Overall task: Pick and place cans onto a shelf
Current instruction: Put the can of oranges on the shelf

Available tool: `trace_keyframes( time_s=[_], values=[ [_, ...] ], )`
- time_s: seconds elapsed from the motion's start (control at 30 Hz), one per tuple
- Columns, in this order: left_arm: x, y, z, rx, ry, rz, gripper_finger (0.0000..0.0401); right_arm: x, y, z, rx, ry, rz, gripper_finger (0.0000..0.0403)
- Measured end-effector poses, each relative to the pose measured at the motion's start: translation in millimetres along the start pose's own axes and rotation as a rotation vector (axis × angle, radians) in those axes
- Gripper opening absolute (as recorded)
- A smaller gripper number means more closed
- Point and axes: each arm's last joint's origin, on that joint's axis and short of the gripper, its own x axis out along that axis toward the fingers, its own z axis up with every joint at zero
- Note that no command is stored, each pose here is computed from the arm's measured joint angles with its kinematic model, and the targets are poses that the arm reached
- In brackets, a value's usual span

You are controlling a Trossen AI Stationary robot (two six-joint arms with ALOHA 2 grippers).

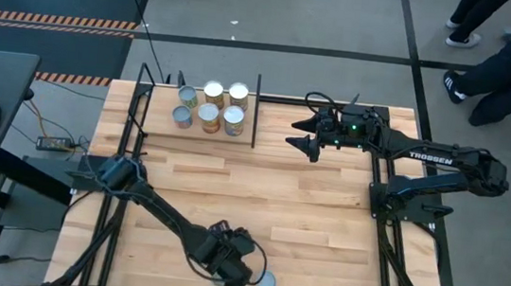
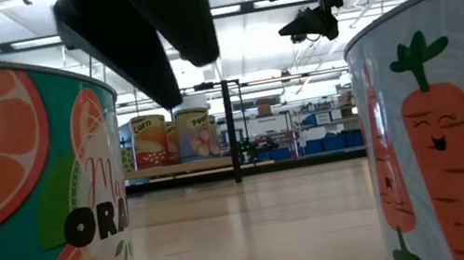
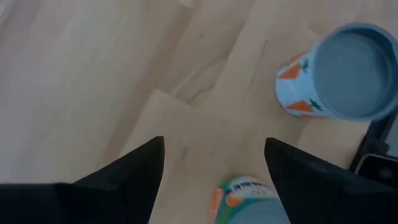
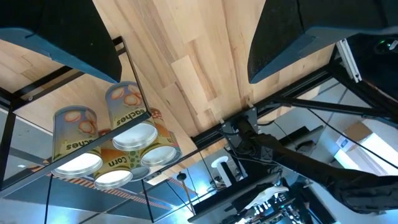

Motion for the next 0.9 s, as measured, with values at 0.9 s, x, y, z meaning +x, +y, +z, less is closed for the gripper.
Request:
trace_keyframes(
  time_s=[0.9],
  values=[
    [-29,0,-8,-0.218,0.237,-0.112,0.025,0,1,2,-0.005,-0.024,0.01,0.0357]
  ],
)
